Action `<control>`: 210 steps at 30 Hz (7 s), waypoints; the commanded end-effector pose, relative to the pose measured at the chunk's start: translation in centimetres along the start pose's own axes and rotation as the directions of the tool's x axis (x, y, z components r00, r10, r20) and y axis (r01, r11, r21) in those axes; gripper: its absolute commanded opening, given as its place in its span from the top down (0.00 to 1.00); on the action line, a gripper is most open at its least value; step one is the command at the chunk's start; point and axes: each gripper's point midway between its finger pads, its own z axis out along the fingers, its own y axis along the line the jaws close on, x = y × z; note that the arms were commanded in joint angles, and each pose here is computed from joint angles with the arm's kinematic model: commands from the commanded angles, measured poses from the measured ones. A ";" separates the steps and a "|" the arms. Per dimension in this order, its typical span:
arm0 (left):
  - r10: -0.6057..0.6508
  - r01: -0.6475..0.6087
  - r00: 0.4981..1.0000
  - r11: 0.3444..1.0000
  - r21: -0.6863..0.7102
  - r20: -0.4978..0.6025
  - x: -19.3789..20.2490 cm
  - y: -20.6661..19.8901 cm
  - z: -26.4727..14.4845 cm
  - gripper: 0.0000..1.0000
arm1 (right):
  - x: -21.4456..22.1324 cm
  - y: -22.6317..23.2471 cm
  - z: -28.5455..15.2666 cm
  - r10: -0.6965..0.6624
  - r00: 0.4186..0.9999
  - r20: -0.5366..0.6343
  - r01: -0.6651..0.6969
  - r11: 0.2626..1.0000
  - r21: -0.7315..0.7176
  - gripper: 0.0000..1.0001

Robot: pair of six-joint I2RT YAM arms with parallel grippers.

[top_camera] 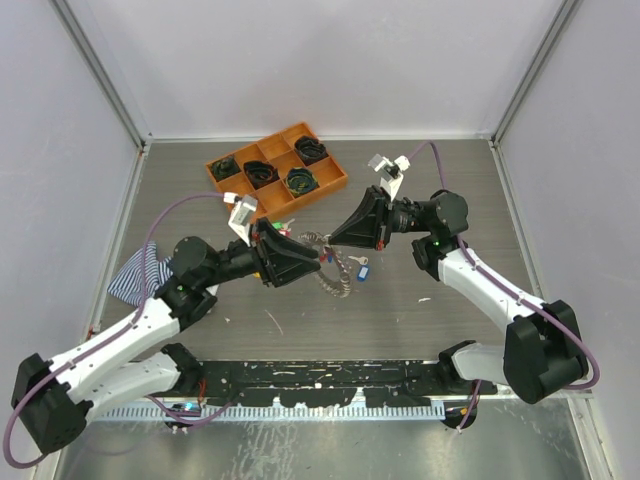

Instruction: Remove the keys from the keyring

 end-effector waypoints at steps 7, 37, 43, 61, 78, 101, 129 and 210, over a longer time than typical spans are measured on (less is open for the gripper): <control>0.212 -0.213 0.977 0.973 -0.082 -0.025 -2.2 -0.3 -0.6 0.60 | -1.4 2.2 -0.1 -0.139 0.990 0.015 0.140 0.990 -0.035 0.99; 0.151 -0.151 0.988 0.988 -0.033 0.014 -3.4 -0.2 2.0 0.68 | -0.6 2.0 -0.1 -0.141 0.990 -0.006 0.141 0.989 -0.046 0.99; 0.147 -0.146 0.989 0.989 -0.030 0.017 -3.4 -0.3 2.0 0.72 | -0.4 2.0 -0.1 -0.147 0.989 -0.009 0.146 0.988 -0.047 0.99; 0.128 -0.130 0.991 0.990 -0.051 -0.037 -2.3 0.4 2.1 0.78 | -0.3 2.1 0.0 -0.154 0.988 -0.015 0.153 0.987 -0.056 0.99; 0.154 -0.162 0.981 0.985 -0.060 -0.116 -2.0 0.3 1.9 1.00 | 0.5 1.4 0.1 -0.150 0.986 -0.077 0.147 0.988 -0.046 0.94; 0.076 -0.120 0.903 0.990 -0.078 -0.423 0.4 0.4 1.2 1.00 | 2.6 1.0 0.6 -0.150 0.961 -0.234 0.137 0.988 -0.068 0.86; -0.049 -0.031 0.839 0.990 -0.137 -0.542 -0.3 1.7 1.5 0.95 | 3.9 2.0 1.1 -0.162 0.951 -0.263 0.131 0.983 -0.131 0.99; 0.395 -0.398 0.917 0.890 0.221 0.059 -2.5 -2.6 1.7 0.95 | -1.3 4.0 -0.1 -0.099 0.982 0.161 0.114 0.989 -0.089 0.99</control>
